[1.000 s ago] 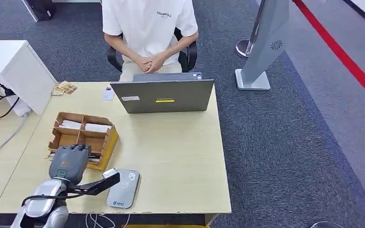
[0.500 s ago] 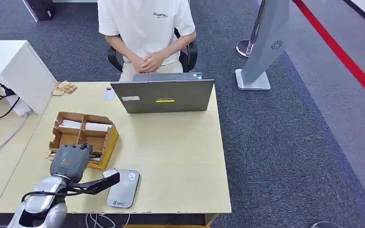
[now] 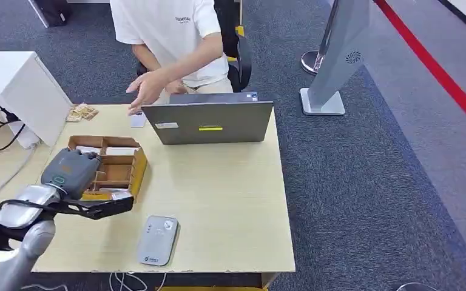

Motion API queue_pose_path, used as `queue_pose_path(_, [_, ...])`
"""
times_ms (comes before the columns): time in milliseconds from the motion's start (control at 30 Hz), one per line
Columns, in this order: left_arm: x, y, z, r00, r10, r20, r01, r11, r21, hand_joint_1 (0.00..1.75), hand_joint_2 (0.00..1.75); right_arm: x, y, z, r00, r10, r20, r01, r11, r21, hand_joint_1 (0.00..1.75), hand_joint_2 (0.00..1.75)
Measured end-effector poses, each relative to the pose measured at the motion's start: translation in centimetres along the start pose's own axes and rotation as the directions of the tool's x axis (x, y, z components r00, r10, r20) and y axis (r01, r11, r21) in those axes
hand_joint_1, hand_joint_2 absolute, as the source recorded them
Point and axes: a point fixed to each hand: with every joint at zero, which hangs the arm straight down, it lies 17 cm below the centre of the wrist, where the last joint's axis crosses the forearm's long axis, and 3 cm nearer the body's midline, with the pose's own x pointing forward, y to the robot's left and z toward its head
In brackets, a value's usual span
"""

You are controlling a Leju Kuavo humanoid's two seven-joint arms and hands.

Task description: Pass the card to the sensor for recognition and then transmit it.

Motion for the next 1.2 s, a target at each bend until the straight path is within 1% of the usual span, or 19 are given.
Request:
queue_pose_path(200, [-0.9, 8.1, -1.7, 0.998, -0.056, 0.026, 0.054, 0.994, 0.092, 1.75, 1.75, -0.1, -0.1, 0.0, 1.0, 0.004, -0.001, -0.004, 1.0, -0.001, 0.0, 1.75])
queue_pose_path(367, [-1.2, 14.9, -3.0, 0.998, -0.052, 0.027, 0.047, 0.986, 0.157, 1.75, 1.75, -0.2, -0.1, 0.0, 1.0, 0.009, -0.001, -0.009, 1.0, 0.002, 0.0, 1.75])
queue_pose_path(500, [-1.3, 20.2, -3.6, 0.997, -0.061, -0.039, 0.07, 0.95, 0.304, 1.75, 1.75, -0.2, 0.1, 0.0, 1.0, 0.027, 0.003, -0.027, 1.0, 0.01, 0.0, 1.75])
queue_pose_path(600, [-0.7, 22.9, -3.4, 0.991, -0.078, -0.105, 0.117, 0.882, 0.456, 1.75, 1.75, 0.0, 0.2, 0.0, 0.999, 0.05, 0.01, -0.05, 0.999, 0.015, 0.0, 1.75])
queue_pose_path(667, [0.3, 23.0, -3.4, 0.989, -0.087, -0.119, 0.136, 0.849, 0.511, 1.75, 1.75, 0.1, 0.2, 0.0, 0.998, 0.06, 0.013, -0.061, 0.998, 0.017, 0.0, 1.75])
queue_pose_path(800, [1.5, 20.4, -3.8, 0.99, -0.07, -0.119, 0.123, 0.834, 0.538, 1.75, 1.75, 0.3, 0.5, 0.0, 0.997, 0.077, 0.02, -0.078, 0.997, 0.023, 0.0, 1.75])
queue_pose_path(900, [2.1, 17.9, -3.8, 0.993, -0.037, -0.108, 0.09, 0.834, 0.544, 1.75, 1.75, 0.3, 0.6, 0.1, 0.995, 0.095, 0.019, -0.096, 0.995, 0.026, 0.0, 1.75])
queue_pose_path(1033, [2.2, 15.3, -4.0, 0.994, 0.011, -0.112, 0.05, 0.851, 0.522, 1.75, 1.75, 0.2, 0.8, 0.1, 0.995, 0.099, 0.016, -0.099, 0.995, 0.029, 0.0, 1.75])
queue_pose_path(1067, [2.2, 15.0, -4.1, 0.993, 0.023, -0.114, 0.039, 0.853, 0.52, 0.0, 1.75, 0.2, 0.8, 0.1, 0.995, 0.099, 0.016, -0.1, 0.995, 0.03, 0.0, 1.75])
queue_pose_path(1200, [2.0, 14.4, -4.3, 0.992, 0.045, -0.115, 0.021, 0.857, 0.515, 0.0, 1.75, 0.2, 0.9, 0.2, 0.995, 0.099, 0.016, -0.1, 0.995, 0.031, 0.0, 1.75])
